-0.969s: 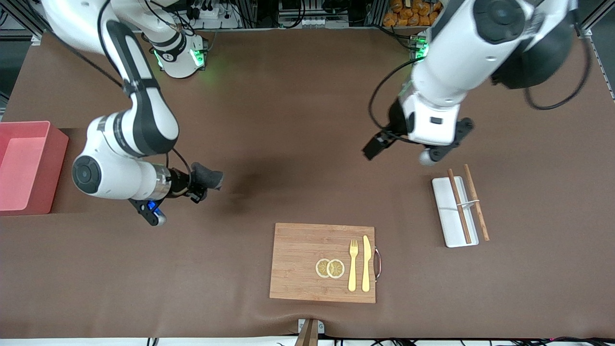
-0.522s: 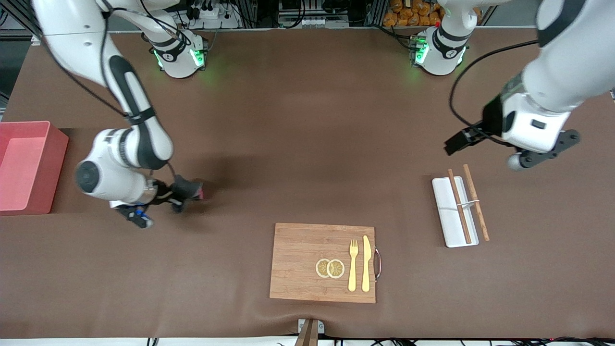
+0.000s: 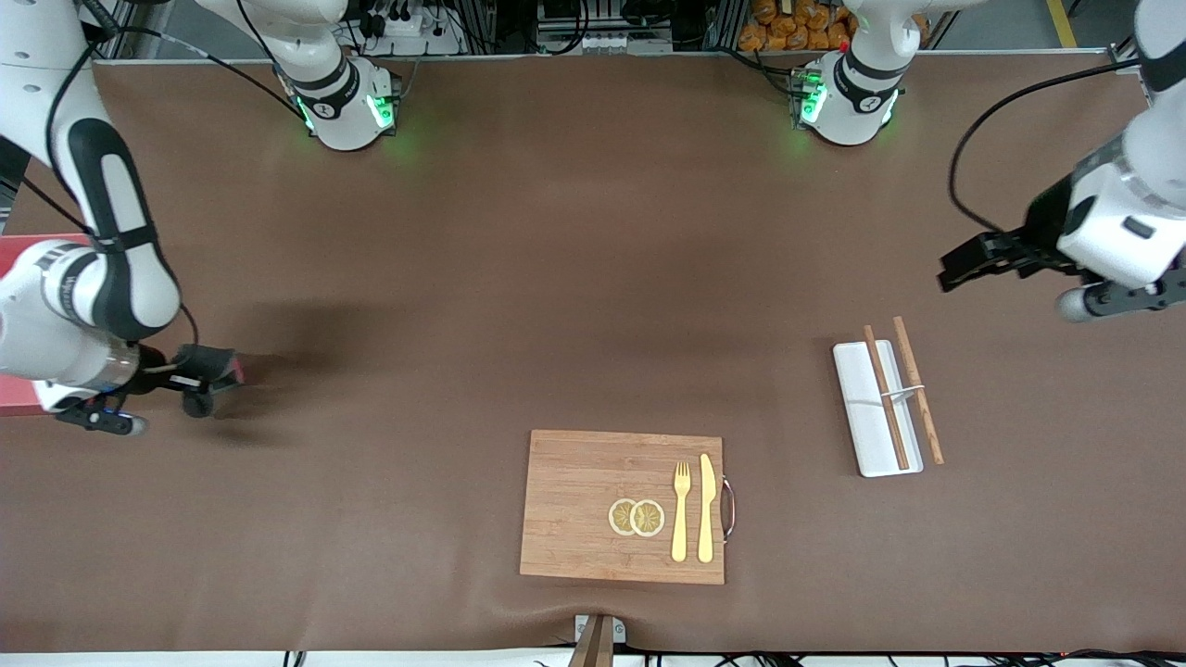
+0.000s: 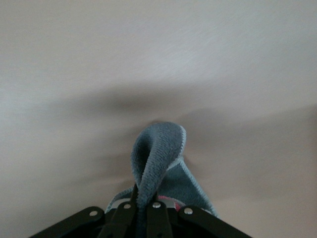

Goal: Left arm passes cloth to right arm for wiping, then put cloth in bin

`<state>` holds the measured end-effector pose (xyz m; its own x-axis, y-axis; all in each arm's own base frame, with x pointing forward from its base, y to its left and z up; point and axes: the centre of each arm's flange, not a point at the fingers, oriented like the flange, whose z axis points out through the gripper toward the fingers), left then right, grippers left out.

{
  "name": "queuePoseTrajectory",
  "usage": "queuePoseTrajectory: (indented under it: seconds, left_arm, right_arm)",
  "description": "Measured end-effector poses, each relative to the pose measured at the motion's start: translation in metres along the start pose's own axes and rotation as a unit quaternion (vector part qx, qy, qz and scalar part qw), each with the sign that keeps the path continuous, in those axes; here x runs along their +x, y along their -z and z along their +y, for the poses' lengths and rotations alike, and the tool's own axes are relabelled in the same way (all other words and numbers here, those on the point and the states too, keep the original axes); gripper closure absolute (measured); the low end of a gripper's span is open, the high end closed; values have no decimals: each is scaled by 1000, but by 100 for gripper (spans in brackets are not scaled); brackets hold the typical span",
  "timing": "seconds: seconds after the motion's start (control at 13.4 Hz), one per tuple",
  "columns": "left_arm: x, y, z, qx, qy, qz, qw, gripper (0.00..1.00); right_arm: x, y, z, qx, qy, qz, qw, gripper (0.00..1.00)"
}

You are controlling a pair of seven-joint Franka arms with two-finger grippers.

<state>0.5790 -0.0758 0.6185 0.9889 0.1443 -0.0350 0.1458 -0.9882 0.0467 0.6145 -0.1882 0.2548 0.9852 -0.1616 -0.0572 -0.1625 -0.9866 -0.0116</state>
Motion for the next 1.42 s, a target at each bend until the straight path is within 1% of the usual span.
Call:
queuePoseTrajectory:
  seconds: [0.22, 0.3, 0.45, 0.6, 0.89, 1.19, 1.27, 1.42]
  left_arm:
    - [-15, 16, -18, 4, -18, 11, 1000, 0]
    - [-19, 20, -19, 4, -31, 15, 999, 0]
    - [-22, 26, -22, 5, -50, 20, 999, 0]
    - [-21, 27, -26, 5, -55, 21, 998, 0]
    - [-22, 30, -30, 6, -55, 24, 998, 0]
    - [-22, 29, -35, 27, -54, 22, 998, 0]
    - [-23, 28, -36, 30, -53, 17, 998, 0]
    - [-24, 27, -37, 31, -50, 9, 998, 0]
  right_arm:
    - [10, 11, 36, -29, 34, 12, 999, 95]
    - [12, 10, 38, -33, 36, 11, 999, 95]
    - [13, 1, 28, -29, 25, 6, 999, 95]
    - [16, -12, -2, -26, -5, -2, 1000, 95]
    - [13, -29, -95, -30, -72, -14, 997, 95]
    - [5, -35, -152, -28, -152, -20, 988, 95]
    - [2, -36, -168, -28, -166, -21, 985, 95]
    - [-4, -37, -199, -19, -193, -28, 981, 95]
